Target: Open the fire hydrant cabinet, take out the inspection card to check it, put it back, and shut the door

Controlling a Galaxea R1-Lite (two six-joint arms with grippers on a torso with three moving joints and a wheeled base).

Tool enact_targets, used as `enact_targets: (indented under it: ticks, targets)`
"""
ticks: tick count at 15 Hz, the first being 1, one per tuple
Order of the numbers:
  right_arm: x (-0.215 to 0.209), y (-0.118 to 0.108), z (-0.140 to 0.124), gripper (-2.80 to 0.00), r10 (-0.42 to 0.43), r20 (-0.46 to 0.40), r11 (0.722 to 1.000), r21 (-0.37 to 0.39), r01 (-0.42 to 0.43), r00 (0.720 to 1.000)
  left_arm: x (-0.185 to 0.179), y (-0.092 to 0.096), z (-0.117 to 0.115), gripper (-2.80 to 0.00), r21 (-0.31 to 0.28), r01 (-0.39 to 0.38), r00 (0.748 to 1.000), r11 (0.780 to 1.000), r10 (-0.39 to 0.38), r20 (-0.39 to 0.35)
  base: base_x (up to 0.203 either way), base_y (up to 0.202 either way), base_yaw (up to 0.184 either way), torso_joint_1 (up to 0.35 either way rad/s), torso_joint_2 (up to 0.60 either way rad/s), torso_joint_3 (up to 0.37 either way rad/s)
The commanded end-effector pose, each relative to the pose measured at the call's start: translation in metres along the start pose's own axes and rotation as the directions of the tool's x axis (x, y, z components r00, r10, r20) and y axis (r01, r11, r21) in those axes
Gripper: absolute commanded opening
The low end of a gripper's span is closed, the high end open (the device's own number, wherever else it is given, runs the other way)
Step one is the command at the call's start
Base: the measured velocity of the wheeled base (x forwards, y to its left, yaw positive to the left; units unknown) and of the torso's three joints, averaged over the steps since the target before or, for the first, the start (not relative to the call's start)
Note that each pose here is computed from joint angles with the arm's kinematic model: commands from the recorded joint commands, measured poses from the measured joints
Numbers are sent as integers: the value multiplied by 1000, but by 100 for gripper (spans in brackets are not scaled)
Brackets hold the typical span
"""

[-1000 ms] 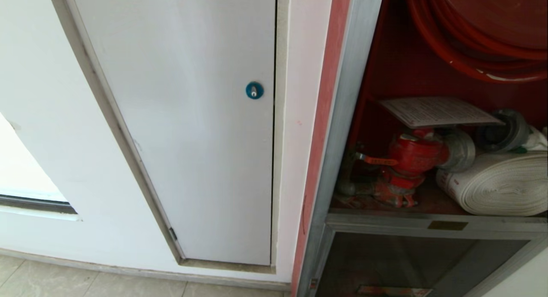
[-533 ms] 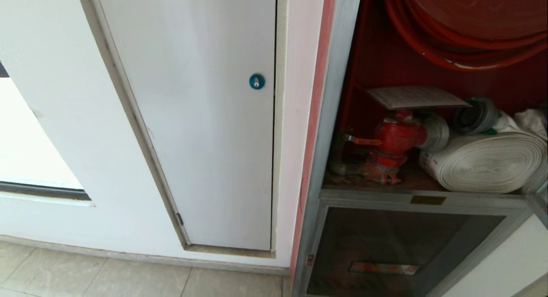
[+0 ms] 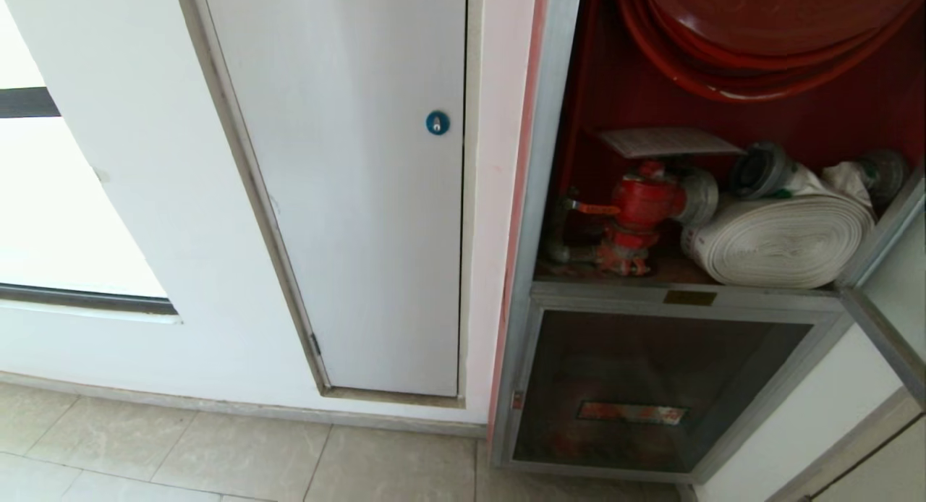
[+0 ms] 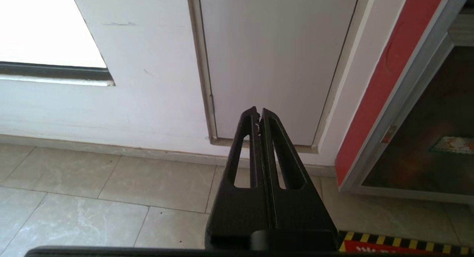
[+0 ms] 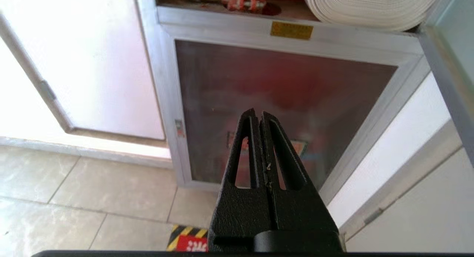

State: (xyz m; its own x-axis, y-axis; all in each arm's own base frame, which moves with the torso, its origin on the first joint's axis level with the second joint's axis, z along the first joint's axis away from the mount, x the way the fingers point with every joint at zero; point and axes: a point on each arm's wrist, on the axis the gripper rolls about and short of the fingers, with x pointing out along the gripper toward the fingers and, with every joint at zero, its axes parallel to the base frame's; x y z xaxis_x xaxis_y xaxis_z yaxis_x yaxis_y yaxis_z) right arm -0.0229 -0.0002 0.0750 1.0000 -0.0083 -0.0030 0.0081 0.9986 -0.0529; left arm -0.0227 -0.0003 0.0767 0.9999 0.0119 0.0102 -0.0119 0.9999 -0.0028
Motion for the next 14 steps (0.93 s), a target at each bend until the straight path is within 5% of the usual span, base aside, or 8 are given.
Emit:
enact_targets:
  ticks: [1,11,14]
  targets:
    - [0,0,0,-280,1,-2,1000,-1,-1,1000,0,0,-1,-280,0,0,1000,1000,0,-6,-196,0,2,1,2,2]
    - [0,0,0,-280,1,-2,1000,-1,-1,1000,0,0,-1,-280,0,0,1000,1000,0,-6,-197,0,0,4,1,3]
    - [0,0,0,-280,0,-2,1000,-1,0,1000,0,0,-1,-280,0,0,1000,1000,0,-6,-69,0,0,-6,-3,4]
